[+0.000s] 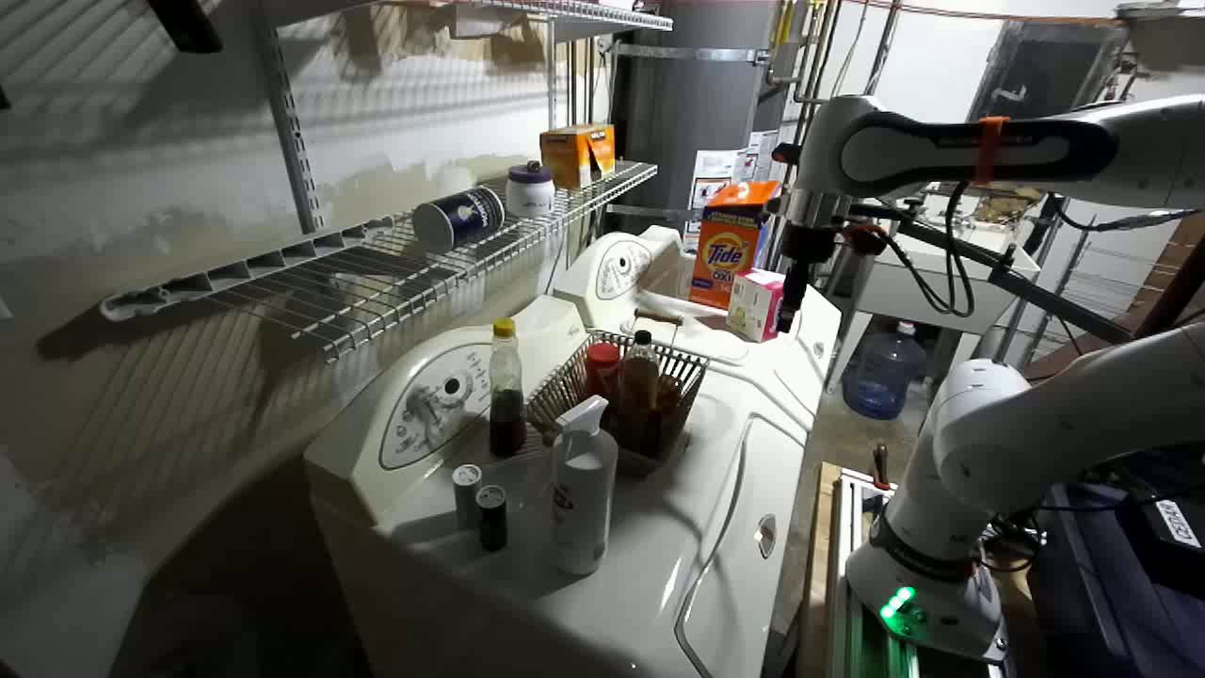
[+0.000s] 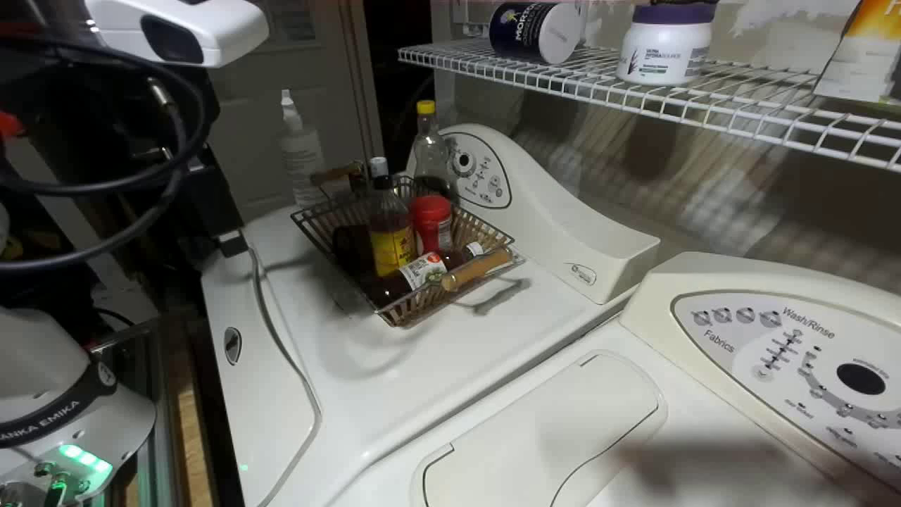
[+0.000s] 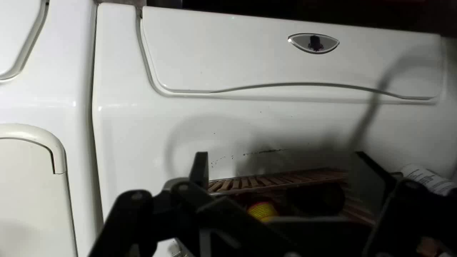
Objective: Place the salt cellar vertically upright
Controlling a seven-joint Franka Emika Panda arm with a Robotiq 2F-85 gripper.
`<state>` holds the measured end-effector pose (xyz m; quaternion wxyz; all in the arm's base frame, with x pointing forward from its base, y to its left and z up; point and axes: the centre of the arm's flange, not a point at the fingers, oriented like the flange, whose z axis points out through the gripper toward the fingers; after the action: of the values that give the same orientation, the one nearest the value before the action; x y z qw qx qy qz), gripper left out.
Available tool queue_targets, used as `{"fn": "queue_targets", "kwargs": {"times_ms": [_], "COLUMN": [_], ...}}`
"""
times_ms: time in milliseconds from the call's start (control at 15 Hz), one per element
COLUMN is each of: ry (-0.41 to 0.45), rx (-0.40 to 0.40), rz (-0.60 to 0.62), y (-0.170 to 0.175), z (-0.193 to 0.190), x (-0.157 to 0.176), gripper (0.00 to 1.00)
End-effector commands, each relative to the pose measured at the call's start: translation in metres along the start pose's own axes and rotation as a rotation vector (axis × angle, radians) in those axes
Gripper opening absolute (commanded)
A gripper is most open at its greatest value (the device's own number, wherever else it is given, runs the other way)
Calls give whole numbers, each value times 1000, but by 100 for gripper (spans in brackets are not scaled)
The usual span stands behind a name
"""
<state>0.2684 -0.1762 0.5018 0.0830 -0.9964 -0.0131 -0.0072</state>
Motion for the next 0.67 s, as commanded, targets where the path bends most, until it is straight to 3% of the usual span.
{"fn": "queue_targets", "kwargs": {"times_ms": [0, 467, 600], "ry": [0, 0, 15], "rx": [0, 0, -47], "rz": [0, 0, -130], "y": [0, 0, -26], "z": [0, 0, 1], "x": [0, 0, -16], "gripper": [100, 100, 100]}}
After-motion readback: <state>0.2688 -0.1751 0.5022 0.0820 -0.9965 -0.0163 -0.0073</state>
